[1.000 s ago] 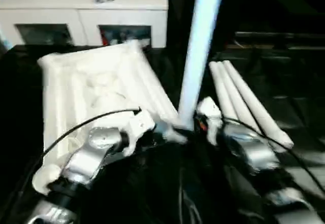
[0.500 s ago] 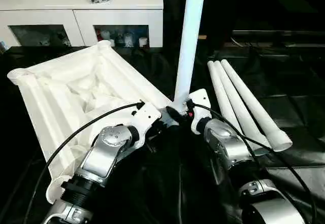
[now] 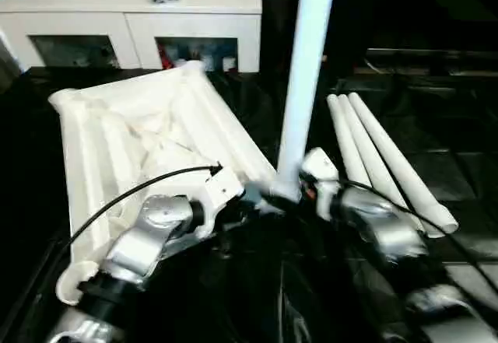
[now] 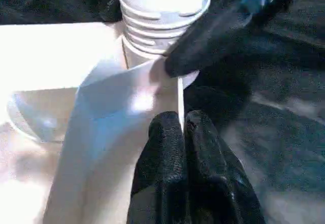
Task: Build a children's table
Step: Rotate leg to tighten
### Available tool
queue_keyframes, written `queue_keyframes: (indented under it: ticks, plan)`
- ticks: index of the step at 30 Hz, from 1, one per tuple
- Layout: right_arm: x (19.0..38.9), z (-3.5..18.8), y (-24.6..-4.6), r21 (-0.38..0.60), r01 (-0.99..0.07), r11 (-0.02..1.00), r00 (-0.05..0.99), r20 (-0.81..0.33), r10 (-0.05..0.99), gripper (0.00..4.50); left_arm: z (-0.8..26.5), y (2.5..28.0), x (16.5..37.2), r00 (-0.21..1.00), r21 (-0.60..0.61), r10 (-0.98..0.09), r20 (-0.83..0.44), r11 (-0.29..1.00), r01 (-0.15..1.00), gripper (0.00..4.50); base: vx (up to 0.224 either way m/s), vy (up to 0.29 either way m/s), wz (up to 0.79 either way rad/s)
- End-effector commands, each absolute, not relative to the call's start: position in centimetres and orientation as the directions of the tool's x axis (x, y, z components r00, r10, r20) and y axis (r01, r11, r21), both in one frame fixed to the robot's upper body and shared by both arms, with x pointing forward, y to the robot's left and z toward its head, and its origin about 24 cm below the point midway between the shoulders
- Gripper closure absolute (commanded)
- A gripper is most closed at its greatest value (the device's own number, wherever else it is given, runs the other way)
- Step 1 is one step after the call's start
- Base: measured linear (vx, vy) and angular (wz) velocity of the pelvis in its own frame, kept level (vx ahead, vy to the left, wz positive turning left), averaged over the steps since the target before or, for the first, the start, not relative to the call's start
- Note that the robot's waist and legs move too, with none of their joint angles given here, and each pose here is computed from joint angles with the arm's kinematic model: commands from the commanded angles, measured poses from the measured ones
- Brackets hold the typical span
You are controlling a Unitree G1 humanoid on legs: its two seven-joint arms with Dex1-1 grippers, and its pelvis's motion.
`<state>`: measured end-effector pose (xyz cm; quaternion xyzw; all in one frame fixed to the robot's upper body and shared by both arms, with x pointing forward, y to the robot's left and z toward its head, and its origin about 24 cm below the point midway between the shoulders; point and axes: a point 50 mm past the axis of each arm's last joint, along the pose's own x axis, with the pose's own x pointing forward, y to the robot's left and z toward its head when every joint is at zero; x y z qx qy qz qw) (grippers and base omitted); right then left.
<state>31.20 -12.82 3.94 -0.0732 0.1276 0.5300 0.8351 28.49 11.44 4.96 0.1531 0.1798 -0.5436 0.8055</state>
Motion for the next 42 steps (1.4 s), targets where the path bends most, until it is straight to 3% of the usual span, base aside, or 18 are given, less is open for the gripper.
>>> queue_keyframes:
  ticks: [1,6,13,18,19,20,25,26,30,32,34,35,42]
  plan:
    - [30.6,4.3,-11.7,0.028,-0.944,0.327,0.308,-0.271,0.912,1.12,6.0,10.4,28.3,0.295,0.081,-0.859,-0.418,0.288,0.954,4.5,0.0,0.0,0.0]
    - [29.6,4.3,-12.0,0.059,-0.971,0.232,0.207,-0.287,0.935,1.6,6.0,11.1,28.2,0.246,0.066,-0.866,-0.436,0.242,0.968,4.5,0.0,0.0,0.0]
    - [29.4,3.7,-11.5,0.07,-0.964,0.257,0.225,-0.305,0.926,1.74,6.0,11.1,28.3,0.258,0.066,-0.866,-0.429,0.254,0.965,4.5,0.0,0.0,0.0]
    - [31.8,2.5,-10.7,0.012,-0.82,0.572,0.534,-0.344,0.772,1.75,6.2,10.3,29.4,0.394,0.105,-0.827,-0.4,0.385,0.917,4.5,0.0,0.0,0.0]
    - [31.8,2.5,-10.7,0.012,-0.82,0.572,0.534,-0.344,0.772,1.75,6.2,10.3,29.4,0.394,0.105,-0.827,-0.4,0.385,0.917,4.5,0.0,0.0,0.0]
    - [32.5,2.2,-9.9,0.044,-0.748,0.663,0.616,-0.328,0.716,1.75,6.3,9.5,29.8,0.453,0.118,-0.807,-0.38,0.443,0.888,4.5,0.0,0.0,0.0]
    - [33.0,2.0,-9.0,0.093,-0.678,0.729,0.673,-0.317,0.668,1.75,6.3,8.7,30.1,0.507,0.127,-0.779,-0.368,0.498,0.858,4.5,0.0,0.0,0.0]
    - [33.5,1.8,-8.3,0.077,-0.602,0.795,0.74,-0.322,0.591,1.75,6.2,7.8,30.7,0.597,0.132,-0.717,-0.359,0.594,0.793,4.5,0.0,0.0,0.0]
    - [33.7,1.8,-7.9,0.093,-0.577,0.812,0.759,-0.306,0.574,1.75,6.3,6.9,30.7,0.617,0.129,-0.707,-0.346,0.615,0.778,4.5,0.0,0.0,0.0]
    - [33.8,1.9,-7.8,0.122,-0.576,0.808,0.757,-0.293,0.584,1.05,6.2,6.5,30.6,0.606,0.126,-0.718,-0.344,0.604,0.787,4.5,0.0,0.0,0.0]
    - [33.9,2.0,-7.9,0.127,-0.572,0.81,0.761,-0.287,0.582,1.02,6.2,6.4,30.5,0.601,0.126,-0.722,-0.343,0.599,0.791,4.5,0.0,0.0,0.0]
    - [33.9,2.0,-7.9,0.127,-0.571,0.811,0.762,-0.286,0.581,0.77,6.2,6.4,30.5,0.601,0.126,-0.722,-0.343,0.598,0.791,4.5,0.0,0.0,0.0]
    - [34.0,3.3,-9.5,0.048,-0.609,0.792,0.767,-0.221,0.603,0.65,6.1,6.5,30.4,0.592,0.13,-0.724,-0.353,0.589,0.798,4.5,0.0,0.0,0.0]
